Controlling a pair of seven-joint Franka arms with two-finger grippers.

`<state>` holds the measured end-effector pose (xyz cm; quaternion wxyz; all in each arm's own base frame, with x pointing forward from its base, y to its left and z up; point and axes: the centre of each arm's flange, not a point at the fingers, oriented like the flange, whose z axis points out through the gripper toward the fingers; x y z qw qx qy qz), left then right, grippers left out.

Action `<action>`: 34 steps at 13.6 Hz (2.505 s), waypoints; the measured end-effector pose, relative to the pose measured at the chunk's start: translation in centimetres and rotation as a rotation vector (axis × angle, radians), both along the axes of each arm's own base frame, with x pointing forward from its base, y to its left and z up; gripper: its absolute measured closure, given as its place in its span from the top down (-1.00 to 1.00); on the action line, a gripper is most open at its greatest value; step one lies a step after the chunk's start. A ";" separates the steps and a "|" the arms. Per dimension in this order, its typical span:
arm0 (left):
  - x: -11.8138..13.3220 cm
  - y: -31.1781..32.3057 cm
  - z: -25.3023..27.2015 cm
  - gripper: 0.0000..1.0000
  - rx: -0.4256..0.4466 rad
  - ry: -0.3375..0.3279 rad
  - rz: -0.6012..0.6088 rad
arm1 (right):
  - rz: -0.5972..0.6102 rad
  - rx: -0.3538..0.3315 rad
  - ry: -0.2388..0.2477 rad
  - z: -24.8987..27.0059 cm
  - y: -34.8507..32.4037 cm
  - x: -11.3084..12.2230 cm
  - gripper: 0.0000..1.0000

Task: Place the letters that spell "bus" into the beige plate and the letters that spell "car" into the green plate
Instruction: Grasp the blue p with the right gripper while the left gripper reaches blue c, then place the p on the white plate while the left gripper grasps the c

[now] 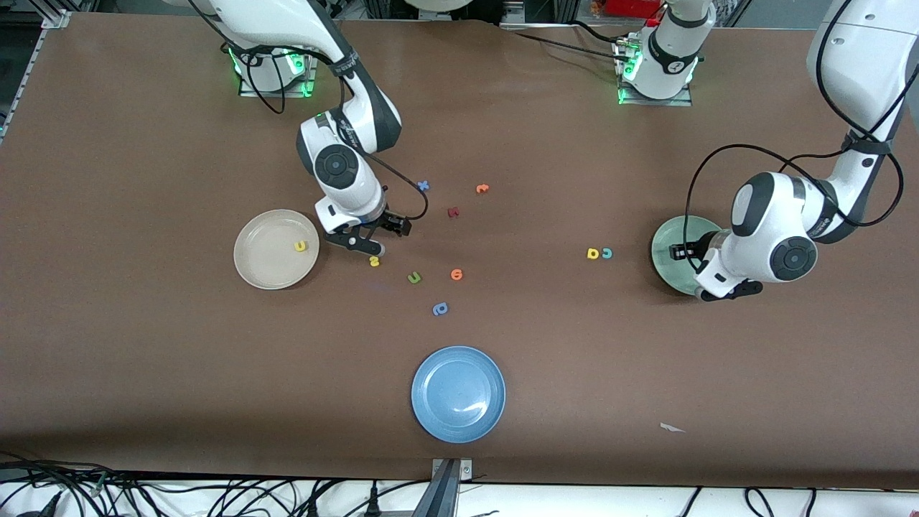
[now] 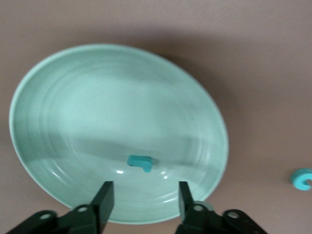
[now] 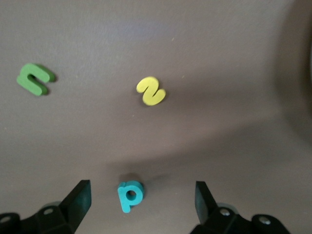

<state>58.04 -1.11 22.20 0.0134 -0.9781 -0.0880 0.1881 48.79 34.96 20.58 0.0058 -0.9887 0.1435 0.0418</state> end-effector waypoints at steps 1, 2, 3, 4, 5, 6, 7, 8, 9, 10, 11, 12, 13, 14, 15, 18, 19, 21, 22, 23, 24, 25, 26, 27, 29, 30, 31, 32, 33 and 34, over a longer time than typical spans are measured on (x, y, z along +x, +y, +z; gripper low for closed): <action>0.3 -1.0 1.3 0.54 -0.004 -0.015 0.002 | -0.005 -0.002 -0.003 -0.5 0.5 -0.3 0.89; 0.4 -2.2 2.3 0.76 -0.013 -0.025 0.017 | -0.013 -0.003 -0.006 -0.8 0.8 -0.6 0.89; 0.3 -3.4 3.1 0.94 -0.021 -0.031 0.037 | -0.015 -0.005 -0.008 -1.1 1.2 -0.9 0.89; 0.3 -4.7 3.6 1.00 -0.022 -0.035 0.060 | -0.011 -0.007 -0.008 -1.4 1.7 -1.4 0.88; 0.2 -5.9 3.8 0.98 -0.018 -0.037 0.085 | -0.007 -0.009 -0.008 -1.7 2.1 -1.8 0.85; 0.0 -7.2 3.7 0.89 -0.012 -0.044 0.112 | -0.004 -0.008 -0.014 -2.1 2.3 -2.1 0.84; -0.1 -8.4 3.5 0.89 -0.009 -0.059 0.140 | -0.001 -0.006 -0.020 -2.4 2.4 -2.3 0.71; -0.2 -9.6 3.0 0.85 -0.007 -0.078 0.170 | 0.001 -0.006 -0.024 -2.6 2.4 -2.4 0.44; -0.3 -10.6 2.3 0.82 -0.006 -0.095 0.203 | 0.004 -0.007 -0.024 -2.8 2.5 -2.7 0.31; -0.6 -11.4 1.4 0.82 -0.008 -0.107 0.233 | 0.006 -0.008 -0.023 -2.9 2.5 -2.9 0.31; -0.9 -12.0 0.5 0.76 -0.012 -0.114 0.259 | 0.007 -0.008 -0.025 -3.1 2.5 -3.0 0.16; -1.2 -12.5 -0.5 0.76 -0.015 -0.115 0.280 | 0.007 -0.008 -0.027 -3.1 2.4 -3.0 0.11; -1.5 -12.8 -1.3 0.70 -0.018 -0.109 0.292 | 0.009 -0.008 -0.028 -3.2 2.5 -3.0 0.11; -1.7 -13.0 -2.0 0.70 -0.022 -0.105 0.297 | 0.011 -0.007 -0.030 -3.1 2.5 -3.1 0.02; -2.0 -13.2 -2.7 0.64 -0.027 -0.102 0.301 | 0.013 -0.007 -0.031 -3.1 2.6 -3.1 0.02; -2.9 -13.4 -4.2 0.59 -0.026 -0.097 0.292 | 0.015 -0.005 -0.036 -2.9 2.6 -3.0 -0.44; -3.3 -13.4 -4.5 0.59 -0.014 -0.101 0.270 | 0.016 -0.005 -0.037 -2.9 2.6 -3.0 -0.44; -3.7 -13.3 -5.0 0.59 0.000 -0.102 0.247 | 0.039 -0.022 -0.049 -2.2 1.7 -2.0 -0.44; -3.8 -13.3 -5.0 0.59 0.001 -0.100 0.244 | 0.082 -0.051 -0.048 -1.1 0.6 -0.9 -0.44; -3.9 -13.3 -5.1 0.59 0.001 -0.099 0.243 | 0.123 -0.082 -0.037 0.6 -1.0 0.5 -0.44; -3.9 -13.3 -5.1 0.59 0.001 -0.098 0.242 | 0.160 -0.104 -0.017 2.4 -3.2 1.8 -0.44; -4.0 -13.3 -5.2 0.59 0.002 -0.097 0.241 | 0.198 -0.121 0.009 4.2 -5.9 3.1 -0.44; -4.1 -13.3 -5.3 0.58 0.004 -0.095 0.235 | 0.238 -0.134 0.030 5.5 -9.1 4.4 -0.44; -4.3 -13.3 -5.5 0.57 0.010 -0.095 0.223 | 0.276 -0.142 0.046 6.4 -12.4 5.6 -0.44; -4.6 -13.3 -6.0 0.49 0.014 -0.090 0.214 | 0.322 -0.154 0.071 6.7 -18.0 6.9 -0.44; -4.6 -13.3 -5.9 0.49 0.013 -0.091 0.214 | 0.326 -0.157 0.088 6.2 -19.4 6.8 -0.44; -4.6 -13.4 -5.9 0.43 0.012 -0.091 0.213 | 0.320 -0.160 0.103 5.5 -20.2 6.5 -0.44; -4.6 -13.4 -5.9 0.42 0.012 -0.092 0.213 | 0.311 -0.165 0.119 4.8 -20.8 6.3 -0.44; -4.5 -13.5 -5.9 0.31 0.010 -0.094 0.212 | 0.300 -0.173 0.137 3.8 -21.6 6.1 -0.44; -4.5 -13.5 -5.9 0.30 0.010 -0.094 0.212 | 0.291 -0.184 0.155 2.6 -22.3 6.0 -0.44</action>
